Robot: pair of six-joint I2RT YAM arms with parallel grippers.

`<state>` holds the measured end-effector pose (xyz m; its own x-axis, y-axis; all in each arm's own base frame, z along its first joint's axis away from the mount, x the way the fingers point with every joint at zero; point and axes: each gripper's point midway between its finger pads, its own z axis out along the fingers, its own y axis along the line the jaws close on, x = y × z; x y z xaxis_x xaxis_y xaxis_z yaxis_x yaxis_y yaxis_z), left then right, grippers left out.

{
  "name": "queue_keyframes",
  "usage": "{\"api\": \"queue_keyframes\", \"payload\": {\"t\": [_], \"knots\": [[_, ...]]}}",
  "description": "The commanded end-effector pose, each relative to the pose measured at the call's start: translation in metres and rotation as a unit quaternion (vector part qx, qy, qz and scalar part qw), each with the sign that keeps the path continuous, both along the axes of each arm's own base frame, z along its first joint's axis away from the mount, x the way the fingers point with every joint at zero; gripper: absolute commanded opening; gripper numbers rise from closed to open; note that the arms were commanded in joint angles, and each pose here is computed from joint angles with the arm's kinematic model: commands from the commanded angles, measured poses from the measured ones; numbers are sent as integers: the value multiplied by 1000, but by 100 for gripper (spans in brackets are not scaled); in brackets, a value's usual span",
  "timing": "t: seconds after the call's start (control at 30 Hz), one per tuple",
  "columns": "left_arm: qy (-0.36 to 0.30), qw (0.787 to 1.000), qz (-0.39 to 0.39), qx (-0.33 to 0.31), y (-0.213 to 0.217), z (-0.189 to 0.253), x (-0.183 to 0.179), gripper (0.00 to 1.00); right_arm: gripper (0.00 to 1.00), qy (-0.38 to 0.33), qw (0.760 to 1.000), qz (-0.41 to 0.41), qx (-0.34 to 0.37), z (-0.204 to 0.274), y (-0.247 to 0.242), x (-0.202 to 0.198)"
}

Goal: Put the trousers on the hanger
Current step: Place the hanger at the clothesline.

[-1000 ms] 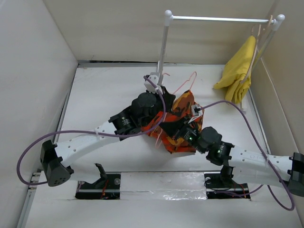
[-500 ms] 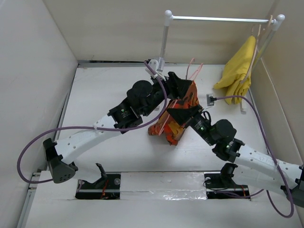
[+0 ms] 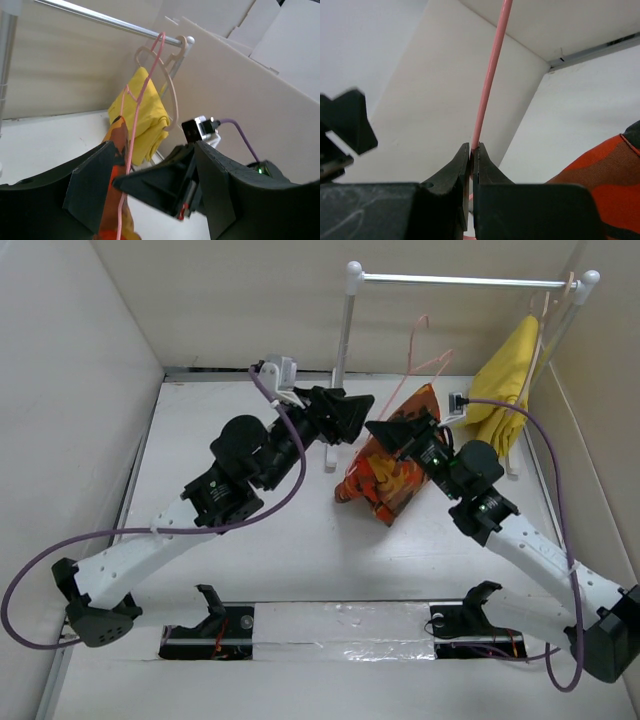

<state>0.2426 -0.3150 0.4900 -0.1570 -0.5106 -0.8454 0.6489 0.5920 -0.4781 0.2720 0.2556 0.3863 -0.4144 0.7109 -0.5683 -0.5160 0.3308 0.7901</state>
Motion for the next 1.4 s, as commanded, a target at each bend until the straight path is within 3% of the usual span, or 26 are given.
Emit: {"api": "queue_keyframes", "payload": {"t": [0.0, 0.37, 0.53, 0.77, 1.07, 1.37], "knots": [[-19, 999, 26, -5, 26, 2, -5, 62, 0, -150, 987, 18, 50, 102, -13, -11], [19, 998, 60, 20, 56, -103, -8, 61, 0, -128, 991, -3, -49, 101, 0, 96], [21, 995, 91, 28, 76, -124, -7, 61, 0, -118, 990, -8, -78, 89, 0, 136], [13, 993, 104, 45, 81, -146, -5, 60, 0, -115, 988, -16, -100, 82, -7, 172], [20, 991, 109, 70, 79, -191, -2, 59, 0, -149, 985, -16, -87, 93, -18, 176], [37, 987, 114, 105, 68, -212, 8, 59, 0, -101, 991, -22, -88, 33, -41, 202]]}}
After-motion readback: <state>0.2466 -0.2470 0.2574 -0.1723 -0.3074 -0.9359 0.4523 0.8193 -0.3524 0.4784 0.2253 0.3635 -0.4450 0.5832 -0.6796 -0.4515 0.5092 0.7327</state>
